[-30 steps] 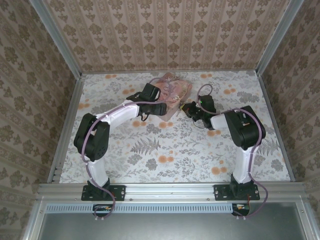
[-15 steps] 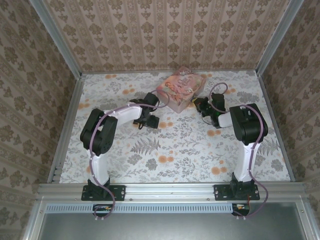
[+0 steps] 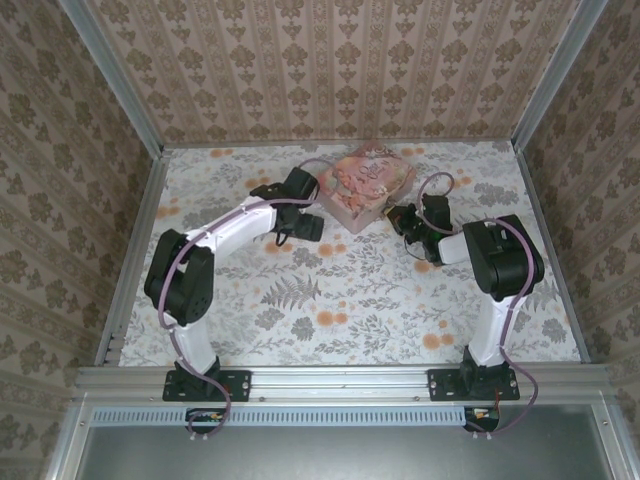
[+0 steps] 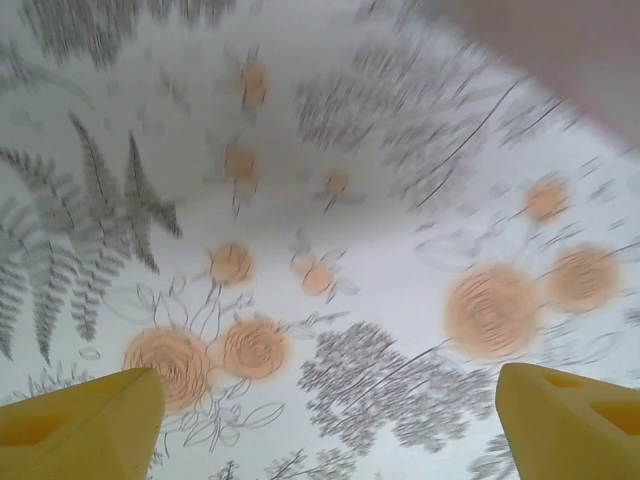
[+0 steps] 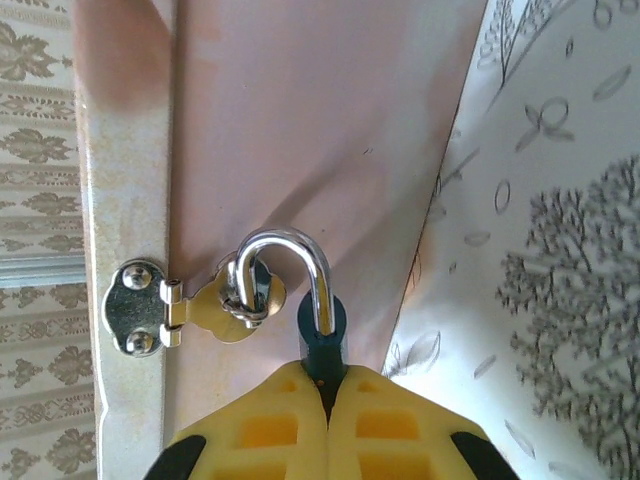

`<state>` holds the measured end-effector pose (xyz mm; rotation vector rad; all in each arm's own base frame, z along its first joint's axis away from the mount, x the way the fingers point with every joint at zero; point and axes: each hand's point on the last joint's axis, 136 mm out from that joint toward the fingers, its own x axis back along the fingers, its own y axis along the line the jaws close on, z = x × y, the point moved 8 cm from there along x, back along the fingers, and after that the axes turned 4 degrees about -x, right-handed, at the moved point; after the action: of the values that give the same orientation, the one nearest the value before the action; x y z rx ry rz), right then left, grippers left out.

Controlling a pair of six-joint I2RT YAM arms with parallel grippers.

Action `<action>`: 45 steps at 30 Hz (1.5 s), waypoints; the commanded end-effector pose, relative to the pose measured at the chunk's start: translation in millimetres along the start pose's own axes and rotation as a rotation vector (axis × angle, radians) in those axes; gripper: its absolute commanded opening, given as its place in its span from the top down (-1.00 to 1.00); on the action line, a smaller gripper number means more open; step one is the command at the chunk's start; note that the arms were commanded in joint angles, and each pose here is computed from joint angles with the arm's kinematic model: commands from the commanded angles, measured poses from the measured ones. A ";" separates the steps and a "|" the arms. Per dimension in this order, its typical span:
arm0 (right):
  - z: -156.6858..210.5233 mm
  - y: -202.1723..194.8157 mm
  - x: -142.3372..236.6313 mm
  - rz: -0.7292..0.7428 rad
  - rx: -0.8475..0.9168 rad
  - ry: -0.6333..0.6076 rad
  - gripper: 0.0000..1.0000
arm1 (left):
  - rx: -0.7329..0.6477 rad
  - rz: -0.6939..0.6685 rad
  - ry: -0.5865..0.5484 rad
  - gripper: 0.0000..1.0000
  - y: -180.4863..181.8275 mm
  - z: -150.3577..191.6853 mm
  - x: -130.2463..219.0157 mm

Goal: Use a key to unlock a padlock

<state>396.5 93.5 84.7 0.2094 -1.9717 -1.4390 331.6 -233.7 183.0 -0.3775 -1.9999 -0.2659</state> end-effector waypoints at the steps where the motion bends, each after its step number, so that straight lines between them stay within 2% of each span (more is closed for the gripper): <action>1: 23.9 -16.1 7.1 0.064 0.008 0.054 1.00 | -0.050 -0.001 -0.073 -0.78 -11.7 -19.0 32.3; 7: 53.8 -23.1 21.1 0.061 0.022 0.095 1.00 | -0.105 -0.013 -0.121 -0.81 -30.7 -39.3 44.0; 15: 77.5 -40.5 40.3 0.089 0.033 0.121 1.00 | -0.186 -0.089 -0.050 -0.81 -42.7 -33.1 20.2; 24: 78.8 -48.7 46.1 0.224 0.109 0.158 1.00 | -0.302 -0.187 0.041 -0.81 -53.8 -15.1 -6.3; 38: 62.6 -35.1 54.3 0.474 0.228 0.167 1.00 | -0.536 -0.326 0.191 -0.72 -72.6 11.0 -39.2; 42: 57.6 -32.4 50.1 0.397 0.200 0.154 1.00 | -0.555 -0.321 0.216 -0.68 -74.9 15.4 -45.9; 45: 49.5 -31.7 44.5 0.224 0.103 0.122 1.00 | -0.565 -0.310 0.231 -0.63 -75.8 17.2 -48.9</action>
<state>333.4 117.0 95.5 0.2131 -1.9800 -1.0725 318.4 -321.3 179.5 -0.3892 -1.9702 -0.8936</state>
